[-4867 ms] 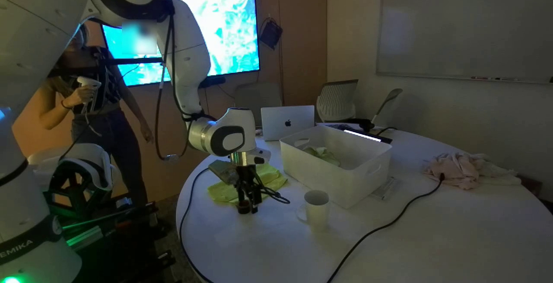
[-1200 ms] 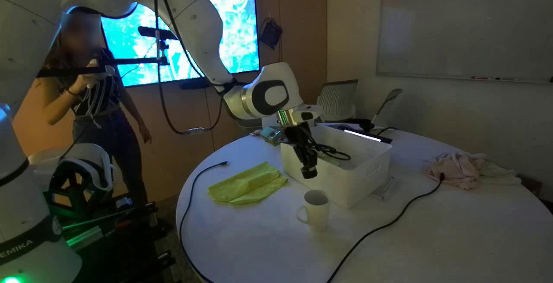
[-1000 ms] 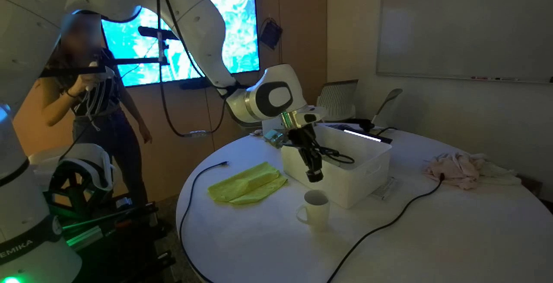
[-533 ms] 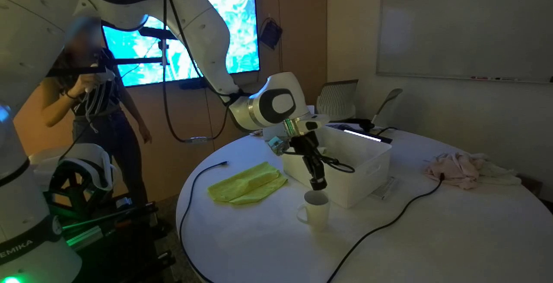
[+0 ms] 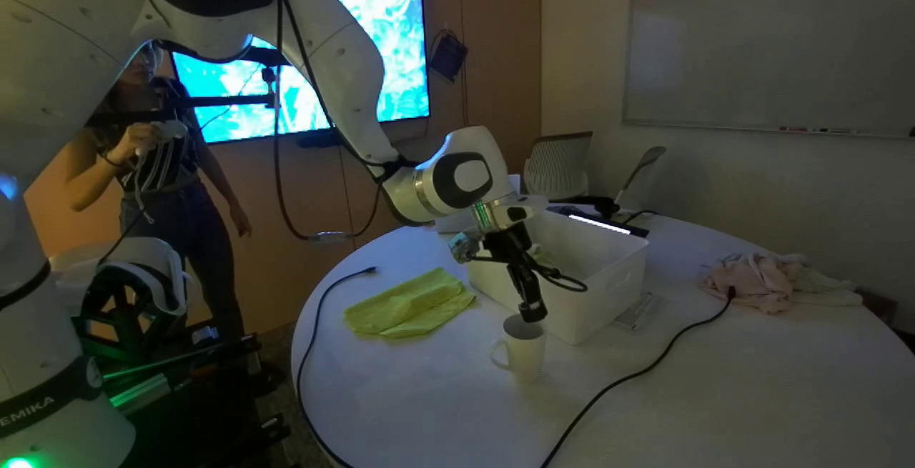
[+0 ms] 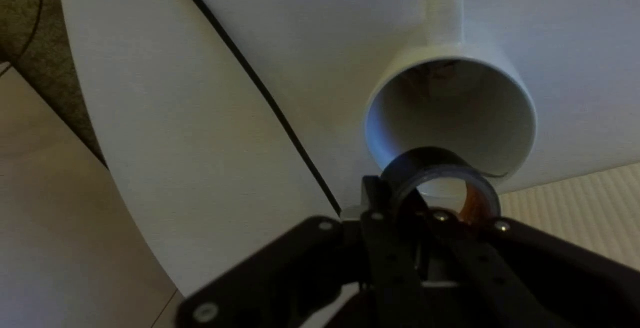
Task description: Pick up the clothes from the table and put them in the box and pick up the black objects from the table and put them in the cup
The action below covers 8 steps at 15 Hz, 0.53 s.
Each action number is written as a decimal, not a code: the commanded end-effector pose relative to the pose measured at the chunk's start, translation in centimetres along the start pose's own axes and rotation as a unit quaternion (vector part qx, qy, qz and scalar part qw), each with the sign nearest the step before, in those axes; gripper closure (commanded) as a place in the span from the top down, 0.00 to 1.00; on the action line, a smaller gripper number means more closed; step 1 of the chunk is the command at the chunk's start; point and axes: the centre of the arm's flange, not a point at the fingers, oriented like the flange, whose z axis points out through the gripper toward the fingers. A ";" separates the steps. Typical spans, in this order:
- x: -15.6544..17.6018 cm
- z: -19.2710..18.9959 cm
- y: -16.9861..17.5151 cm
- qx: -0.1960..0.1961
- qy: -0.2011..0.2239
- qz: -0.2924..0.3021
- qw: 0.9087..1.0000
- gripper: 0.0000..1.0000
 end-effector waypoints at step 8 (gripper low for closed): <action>0.1 0.4 -0.5 -0.032 0.004 0.006 0.999 0.11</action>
